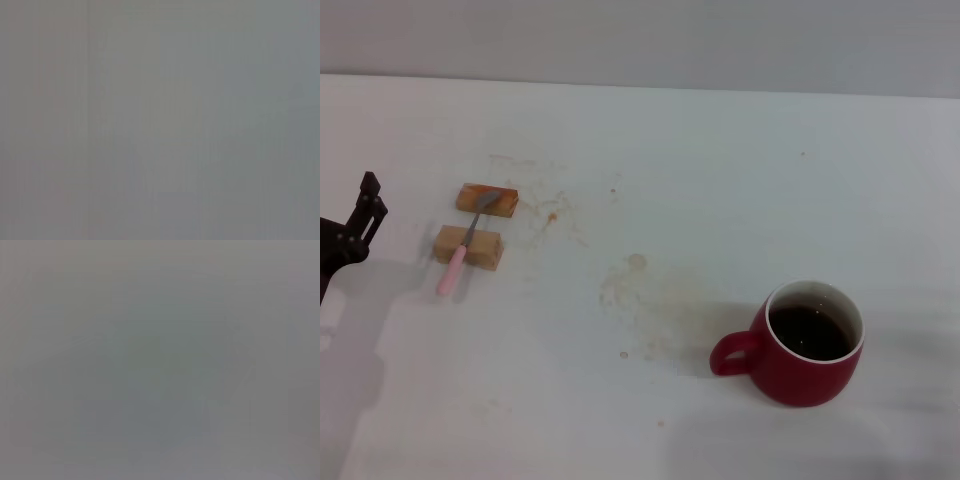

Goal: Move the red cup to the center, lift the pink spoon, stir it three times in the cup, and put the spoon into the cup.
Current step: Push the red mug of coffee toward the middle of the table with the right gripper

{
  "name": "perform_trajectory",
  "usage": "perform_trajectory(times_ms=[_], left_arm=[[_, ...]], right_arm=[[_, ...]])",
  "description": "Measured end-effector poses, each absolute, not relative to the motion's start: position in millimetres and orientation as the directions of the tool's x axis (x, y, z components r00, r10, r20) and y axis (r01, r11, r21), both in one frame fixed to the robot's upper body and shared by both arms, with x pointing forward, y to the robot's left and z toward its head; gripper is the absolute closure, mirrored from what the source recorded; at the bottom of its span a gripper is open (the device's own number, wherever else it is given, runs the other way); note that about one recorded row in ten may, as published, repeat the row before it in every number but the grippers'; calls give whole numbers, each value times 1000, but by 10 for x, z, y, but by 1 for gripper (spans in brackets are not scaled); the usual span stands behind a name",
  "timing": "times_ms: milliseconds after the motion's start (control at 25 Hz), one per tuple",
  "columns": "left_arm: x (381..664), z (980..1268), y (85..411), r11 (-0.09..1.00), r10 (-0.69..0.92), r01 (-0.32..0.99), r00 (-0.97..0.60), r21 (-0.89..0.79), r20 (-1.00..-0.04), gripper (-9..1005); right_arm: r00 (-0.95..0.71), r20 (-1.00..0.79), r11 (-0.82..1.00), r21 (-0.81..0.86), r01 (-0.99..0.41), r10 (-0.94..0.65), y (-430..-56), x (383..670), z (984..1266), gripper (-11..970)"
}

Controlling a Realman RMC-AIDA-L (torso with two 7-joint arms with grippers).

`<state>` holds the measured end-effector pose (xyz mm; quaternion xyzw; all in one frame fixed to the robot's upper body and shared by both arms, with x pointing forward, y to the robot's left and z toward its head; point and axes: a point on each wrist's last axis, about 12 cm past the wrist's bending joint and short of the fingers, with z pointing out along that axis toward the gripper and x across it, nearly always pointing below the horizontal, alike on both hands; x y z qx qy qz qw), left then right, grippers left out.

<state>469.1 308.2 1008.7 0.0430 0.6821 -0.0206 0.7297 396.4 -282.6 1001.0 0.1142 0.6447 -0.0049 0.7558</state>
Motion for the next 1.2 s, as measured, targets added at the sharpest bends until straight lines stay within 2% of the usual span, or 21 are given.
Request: perform_trajectory(times_ms=[280, 1200], left_arm=[[4685, 10083, 3086, 996, 27, 86, 66, 33, -997, 180], [4694, 10102, 3075, 996, 25, 88, 79, 32, -997, 181]], right_arm=[[160, -976, 982, 165, 92, 149, -2755, 3963, 10009, 959], [134, -977, 978, 182, 99, 169, -2713, 3883, 9978, 958]])
